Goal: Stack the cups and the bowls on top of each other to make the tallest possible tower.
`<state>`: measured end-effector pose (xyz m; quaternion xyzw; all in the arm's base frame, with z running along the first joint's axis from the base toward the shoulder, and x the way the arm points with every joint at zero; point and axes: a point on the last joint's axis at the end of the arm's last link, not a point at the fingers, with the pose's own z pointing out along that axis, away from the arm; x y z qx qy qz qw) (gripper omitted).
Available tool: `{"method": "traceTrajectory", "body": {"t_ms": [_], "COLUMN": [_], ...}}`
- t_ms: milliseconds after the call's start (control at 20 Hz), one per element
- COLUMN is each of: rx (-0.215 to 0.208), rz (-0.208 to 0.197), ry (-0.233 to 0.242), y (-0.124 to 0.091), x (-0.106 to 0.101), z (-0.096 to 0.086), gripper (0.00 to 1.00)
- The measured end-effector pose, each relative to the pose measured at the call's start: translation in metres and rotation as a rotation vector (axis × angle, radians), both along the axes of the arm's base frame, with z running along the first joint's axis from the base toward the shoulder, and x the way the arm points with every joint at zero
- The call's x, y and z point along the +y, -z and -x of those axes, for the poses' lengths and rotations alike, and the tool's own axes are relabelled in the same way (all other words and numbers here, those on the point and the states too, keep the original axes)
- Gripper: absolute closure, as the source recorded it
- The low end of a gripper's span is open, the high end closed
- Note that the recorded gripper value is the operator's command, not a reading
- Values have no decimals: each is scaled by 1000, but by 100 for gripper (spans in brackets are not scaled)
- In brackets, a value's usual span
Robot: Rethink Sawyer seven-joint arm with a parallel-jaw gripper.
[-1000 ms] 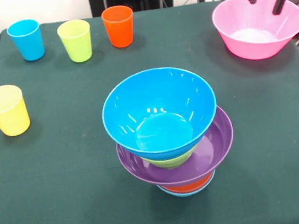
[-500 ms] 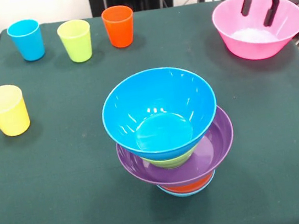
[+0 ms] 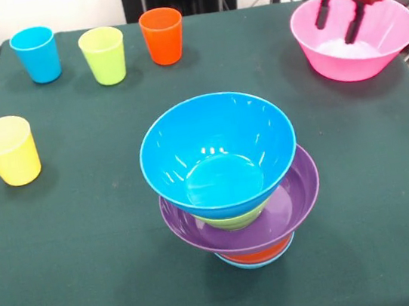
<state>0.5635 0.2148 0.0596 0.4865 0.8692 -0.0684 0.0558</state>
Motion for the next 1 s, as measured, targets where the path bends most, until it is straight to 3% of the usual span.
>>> {"method": "traceTrajectory", "body": {"t_ms": [250,350,600,1000], "rx": [14,21,34,32], "rz": [14,25,46,58], "ry": [47,72,85,54], "y": [-7,-13,-19,-11], "x": [-47,-77,-111,-111], "z": [1,5,14,21], "gripper": [0,0,0,0]}}
